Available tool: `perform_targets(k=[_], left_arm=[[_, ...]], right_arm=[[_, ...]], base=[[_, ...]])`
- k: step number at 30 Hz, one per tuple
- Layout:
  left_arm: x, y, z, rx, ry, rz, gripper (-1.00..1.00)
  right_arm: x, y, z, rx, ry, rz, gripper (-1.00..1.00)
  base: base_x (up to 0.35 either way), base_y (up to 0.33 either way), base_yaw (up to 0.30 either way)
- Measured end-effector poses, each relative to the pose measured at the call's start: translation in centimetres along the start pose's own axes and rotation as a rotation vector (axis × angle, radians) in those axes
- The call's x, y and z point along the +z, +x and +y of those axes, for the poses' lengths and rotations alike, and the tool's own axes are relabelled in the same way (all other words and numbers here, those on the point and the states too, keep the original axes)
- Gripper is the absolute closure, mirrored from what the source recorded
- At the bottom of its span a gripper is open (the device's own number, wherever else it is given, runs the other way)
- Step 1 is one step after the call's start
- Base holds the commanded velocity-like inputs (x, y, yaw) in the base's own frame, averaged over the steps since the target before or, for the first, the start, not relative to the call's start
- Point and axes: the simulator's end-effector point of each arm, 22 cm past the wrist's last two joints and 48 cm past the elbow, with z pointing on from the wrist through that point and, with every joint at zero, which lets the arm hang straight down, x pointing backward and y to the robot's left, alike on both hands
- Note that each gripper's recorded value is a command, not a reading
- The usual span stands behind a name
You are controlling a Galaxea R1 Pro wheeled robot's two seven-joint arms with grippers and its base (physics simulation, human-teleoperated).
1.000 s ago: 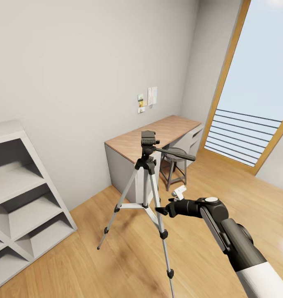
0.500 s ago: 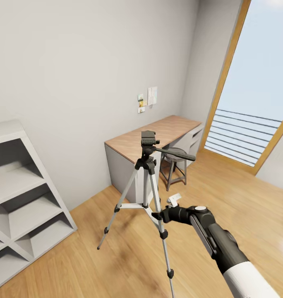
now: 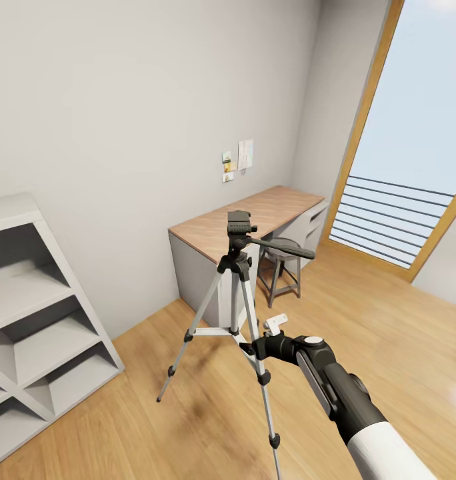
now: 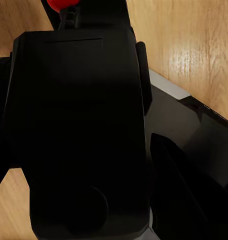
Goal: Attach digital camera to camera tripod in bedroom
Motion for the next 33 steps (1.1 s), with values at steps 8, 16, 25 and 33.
perform_targets(k=[8,16,25,33], left_arm=[[0.0,0.1,0.1,-0.002,-0.001,0.001,1.0],[0.0,0.2,0.1,-0.003,-0.002,0.003,1.0],[0.0,0.2,0.1,-0.003,-0.002,0.003,1.0],[0.0,0.2,0.1,-0.003,-0.002,0.003,1.0]], right_arm=[[0.5,-2.1,0.4,0.01,0.013,-0.057,-1.0],[-0.5,-1.8,-0.5,-0.015,0.026,-0.032,-1.0],[-1.0,-2.8,-1.3,-0.025,0.071,-0.054,-1.0],[-1.0,-2.9,-2.0,-0.024,0.111,-0.056,-1.0]], base=[[0.0,0.0,0.0],[0.0,0.0,0.0],[0.0,0.0,0.0],[0.0,0.0,0.0]])
